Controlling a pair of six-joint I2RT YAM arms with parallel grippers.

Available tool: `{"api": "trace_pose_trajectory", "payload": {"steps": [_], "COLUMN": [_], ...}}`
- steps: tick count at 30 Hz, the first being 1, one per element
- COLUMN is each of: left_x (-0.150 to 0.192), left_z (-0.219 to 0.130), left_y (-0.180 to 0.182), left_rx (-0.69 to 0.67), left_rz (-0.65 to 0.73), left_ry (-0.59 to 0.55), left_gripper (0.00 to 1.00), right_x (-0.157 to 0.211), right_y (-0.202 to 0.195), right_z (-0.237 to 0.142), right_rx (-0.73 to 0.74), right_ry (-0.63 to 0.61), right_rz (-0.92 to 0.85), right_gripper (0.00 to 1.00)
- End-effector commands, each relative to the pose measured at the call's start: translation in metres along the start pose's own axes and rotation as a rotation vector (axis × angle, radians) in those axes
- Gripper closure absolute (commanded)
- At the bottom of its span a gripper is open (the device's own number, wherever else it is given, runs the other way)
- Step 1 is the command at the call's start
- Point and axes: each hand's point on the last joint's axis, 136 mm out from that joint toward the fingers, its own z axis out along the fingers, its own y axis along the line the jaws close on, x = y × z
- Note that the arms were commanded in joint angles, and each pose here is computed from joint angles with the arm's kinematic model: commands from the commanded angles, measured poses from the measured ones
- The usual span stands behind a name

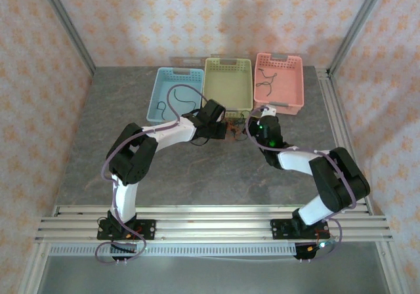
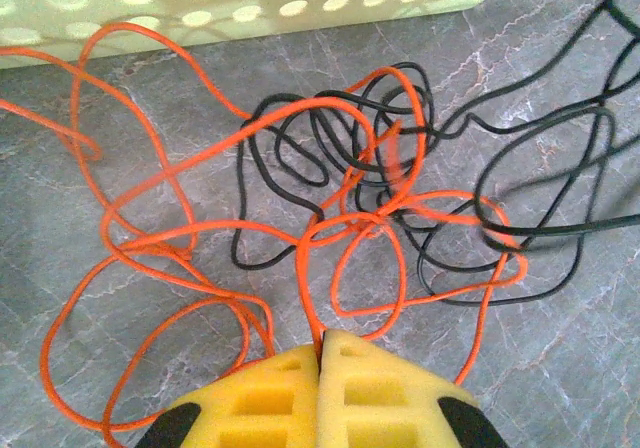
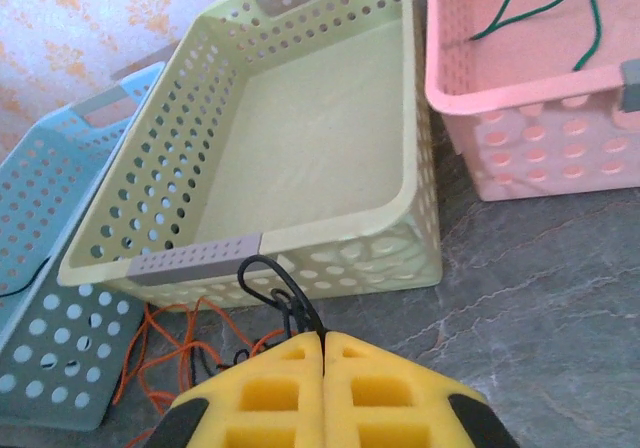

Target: Untangle the cables

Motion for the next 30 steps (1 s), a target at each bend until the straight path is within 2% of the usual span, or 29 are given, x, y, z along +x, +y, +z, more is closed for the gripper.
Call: {"api": "trace_pose_trajectory", "payload": {"steps": [1,8,9,13,21,26,30], "left_x": [-0.006,-0.006,-0.013,-0.014,-0.016,-0.016,-0.015], "left_z": [-0.015,-0.019,-0.029,-0.035,-0.046,-0.046,-0.043], "left_y": [0.016,0.047,0.047,0.058,0.071,0.077,0.076], "left_rx": [-0.066,-0.148,-0.141,-0.170,-0.196,-0.198,-0.193], "left_rz": [-0.041,-0.129,-0.142,-0.185,-0.229,-0.252,-0.254], "left_ry": [-0.026,-0.056,-0.087,-0.108,-0.157,-0.161,-0.148], "left_gripper": [1.00,1.00,1.00,1.00,1.00,1.00,1.00], "right_x": [-0.007,-0.014,-0.014,-0.017,-0.027,-0.036,-0.035], "right_y": [-0.014,-0.026,-0.028,-0.034,-0.054,-0.067,-0.070], "right_z": [-0.008,-0.015,-0.016,-0.019,-0.032,-0.048,-0.050], "right_rx": [0.067,0.121,0.127,0.146,0.195,0.220,0.221], "right_ry": [-0.040,-0.081,-0.087,-0.113,-0.192,-0.275,-0.283], "right_rz": [-0.001,0.012,0.016,0.034,0.097,0.144,0.159], "right_gripper": [1.00,1.00,1.00,1.00,1.00,1.00,1.00]}}
